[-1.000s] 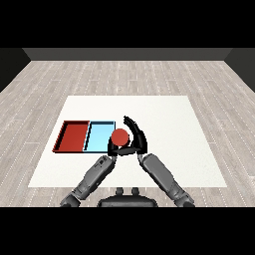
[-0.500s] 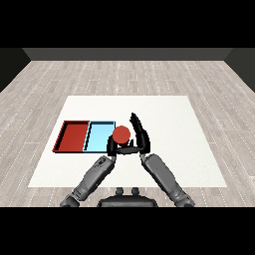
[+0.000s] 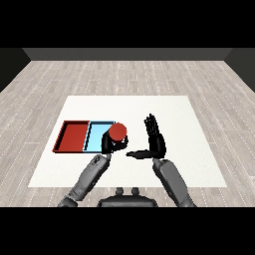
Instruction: Pick the red can and put it in the red box
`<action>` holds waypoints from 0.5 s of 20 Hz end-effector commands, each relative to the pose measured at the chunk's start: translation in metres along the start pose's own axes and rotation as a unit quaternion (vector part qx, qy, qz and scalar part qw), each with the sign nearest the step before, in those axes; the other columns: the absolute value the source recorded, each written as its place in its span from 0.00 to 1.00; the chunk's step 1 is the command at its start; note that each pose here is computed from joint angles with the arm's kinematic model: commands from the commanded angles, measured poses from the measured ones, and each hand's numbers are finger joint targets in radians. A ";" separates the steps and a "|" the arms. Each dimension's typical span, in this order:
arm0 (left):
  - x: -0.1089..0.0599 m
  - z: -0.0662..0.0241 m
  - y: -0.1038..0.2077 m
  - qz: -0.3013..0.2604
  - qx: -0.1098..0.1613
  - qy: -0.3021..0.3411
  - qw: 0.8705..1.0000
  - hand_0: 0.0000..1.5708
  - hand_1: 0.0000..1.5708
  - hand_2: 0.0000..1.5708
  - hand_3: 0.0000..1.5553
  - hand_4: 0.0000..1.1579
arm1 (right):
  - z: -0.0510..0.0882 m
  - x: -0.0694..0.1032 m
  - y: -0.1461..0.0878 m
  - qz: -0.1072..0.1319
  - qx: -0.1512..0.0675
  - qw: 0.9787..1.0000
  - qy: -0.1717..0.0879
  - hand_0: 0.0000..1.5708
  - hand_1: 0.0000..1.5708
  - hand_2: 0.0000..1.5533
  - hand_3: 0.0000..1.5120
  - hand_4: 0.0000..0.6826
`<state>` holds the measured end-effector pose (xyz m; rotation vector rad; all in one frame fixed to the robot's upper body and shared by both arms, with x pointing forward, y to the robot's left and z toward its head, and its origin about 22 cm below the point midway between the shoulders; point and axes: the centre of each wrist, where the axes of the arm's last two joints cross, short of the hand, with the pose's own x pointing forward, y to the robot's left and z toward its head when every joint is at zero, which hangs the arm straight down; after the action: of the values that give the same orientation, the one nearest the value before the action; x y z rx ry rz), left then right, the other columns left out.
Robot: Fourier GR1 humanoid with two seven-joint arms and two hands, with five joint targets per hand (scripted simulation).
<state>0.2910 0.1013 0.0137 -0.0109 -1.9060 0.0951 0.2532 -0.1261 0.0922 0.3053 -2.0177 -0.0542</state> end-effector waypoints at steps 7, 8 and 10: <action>0.025 -0.0372 0.089 -0.070 0.061 -0.021 0.995 1.00 1.00 1.00 0.95 0.97 | 0.042 0.024 -0.075 0.023 -0.036 0.999 -0.003 0.00 0.00 0.00 0.00 0.00; 0.038 -0.0470 0.094 -0.072 0.073 -0.022 0.995 1.00 1.00 1.00 0.95 0.98 | 0.037 0.028 -0.086 0.017 -0.043 0.999 -0.010 0.00 0.00 0.00 0.00 0.00; 0.031 -0.0579 0.100 -0.095 0.079 -0.022 0.992 1.00 1.00 1.00 0.96 0.97 | 0.055 0.016 -0.074 0.028 -0.069 0.997 0.016 0.00 0.00 0.00 0.00 0.00</action>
<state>0.3170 0.1841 0.0415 0.1925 -1.9257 0.1198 0.2250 -0.1960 0.0786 0.2100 -2.0137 -0.1187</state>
